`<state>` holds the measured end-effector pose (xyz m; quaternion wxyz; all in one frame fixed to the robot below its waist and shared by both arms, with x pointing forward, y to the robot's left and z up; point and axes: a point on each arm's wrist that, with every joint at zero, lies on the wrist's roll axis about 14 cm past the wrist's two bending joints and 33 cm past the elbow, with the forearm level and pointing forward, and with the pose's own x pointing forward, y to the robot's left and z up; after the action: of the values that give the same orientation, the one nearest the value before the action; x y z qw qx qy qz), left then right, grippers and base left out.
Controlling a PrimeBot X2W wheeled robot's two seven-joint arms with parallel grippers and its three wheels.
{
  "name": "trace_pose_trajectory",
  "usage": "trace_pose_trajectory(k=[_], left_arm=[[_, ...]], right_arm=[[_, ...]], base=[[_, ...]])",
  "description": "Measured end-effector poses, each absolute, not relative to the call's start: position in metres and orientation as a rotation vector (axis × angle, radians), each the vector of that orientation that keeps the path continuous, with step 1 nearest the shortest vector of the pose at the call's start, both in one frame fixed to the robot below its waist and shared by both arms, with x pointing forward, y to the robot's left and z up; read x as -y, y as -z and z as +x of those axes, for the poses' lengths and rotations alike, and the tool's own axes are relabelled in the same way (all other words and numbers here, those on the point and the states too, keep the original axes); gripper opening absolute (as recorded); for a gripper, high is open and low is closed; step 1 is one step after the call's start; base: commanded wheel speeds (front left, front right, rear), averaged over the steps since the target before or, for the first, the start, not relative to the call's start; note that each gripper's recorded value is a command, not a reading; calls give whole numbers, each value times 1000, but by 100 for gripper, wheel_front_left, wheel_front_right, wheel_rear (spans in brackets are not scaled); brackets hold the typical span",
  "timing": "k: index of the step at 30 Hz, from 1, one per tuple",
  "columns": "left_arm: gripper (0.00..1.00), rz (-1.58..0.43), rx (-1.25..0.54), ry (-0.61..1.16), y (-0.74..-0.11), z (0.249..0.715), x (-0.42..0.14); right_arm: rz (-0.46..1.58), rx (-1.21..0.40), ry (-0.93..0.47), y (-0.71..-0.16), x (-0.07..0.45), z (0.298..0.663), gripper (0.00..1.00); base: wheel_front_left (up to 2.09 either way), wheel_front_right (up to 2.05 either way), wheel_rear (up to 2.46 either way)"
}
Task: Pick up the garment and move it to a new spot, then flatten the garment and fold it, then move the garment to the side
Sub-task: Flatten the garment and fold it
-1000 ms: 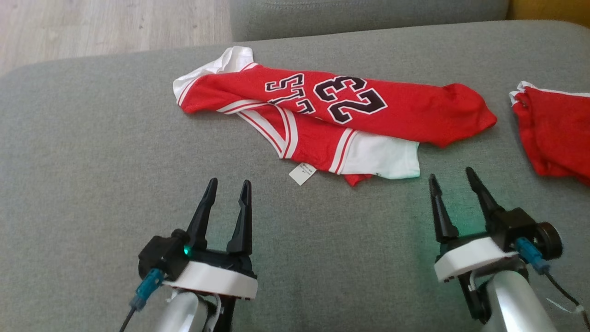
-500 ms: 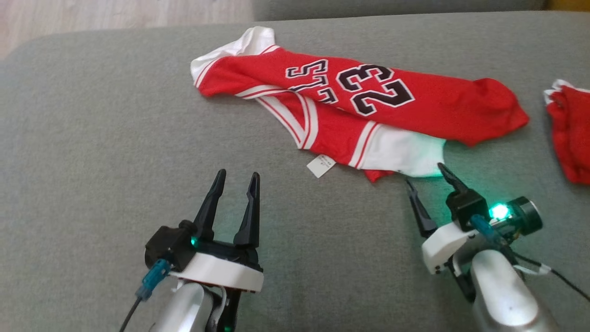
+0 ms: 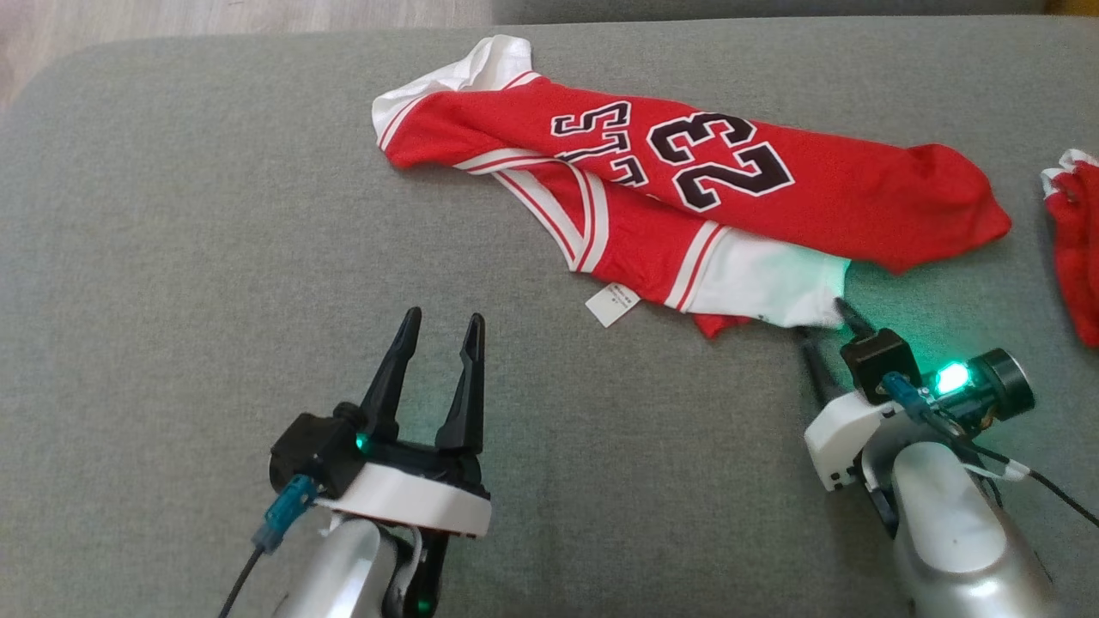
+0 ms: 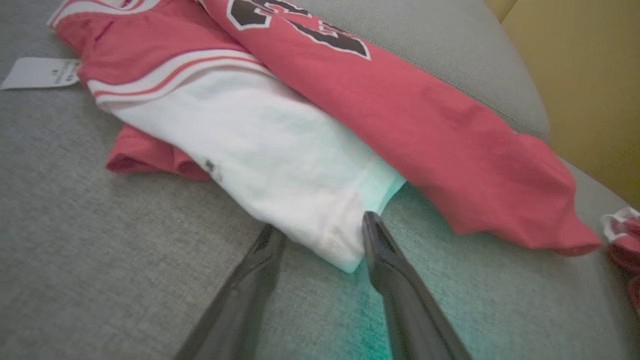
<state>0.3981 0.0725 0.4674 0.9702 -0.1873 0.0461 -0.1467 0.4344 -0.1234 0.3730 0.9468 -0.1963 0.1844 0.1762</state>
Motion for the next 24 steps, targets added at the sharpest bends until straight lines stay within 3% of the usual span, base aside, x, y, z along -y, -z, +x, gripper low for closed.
trace_pose_trajectory(k=[6, 12, 18, 24], left_arm=[[100, -379, -88, 311, -470, 399, -68], [100, -378, -65, 329, -479, 398, -63], [100, -375, -28, 340, -493, 395, -61], [100, -380, -8, 293, -498, 392, -75]], right_arm=[[-386, -337, -336, -381, 129, 435, 0], [-298, -162, -335, -432, 113, 447, 0], [-210, 18, -404, -502, 74, 452, 0], [-157, 71, -551, -537, 18, 441, 0]], base=[[0, 0, 0], [0, 0, 0], [0, 0, 0], [0, 0, 0]])
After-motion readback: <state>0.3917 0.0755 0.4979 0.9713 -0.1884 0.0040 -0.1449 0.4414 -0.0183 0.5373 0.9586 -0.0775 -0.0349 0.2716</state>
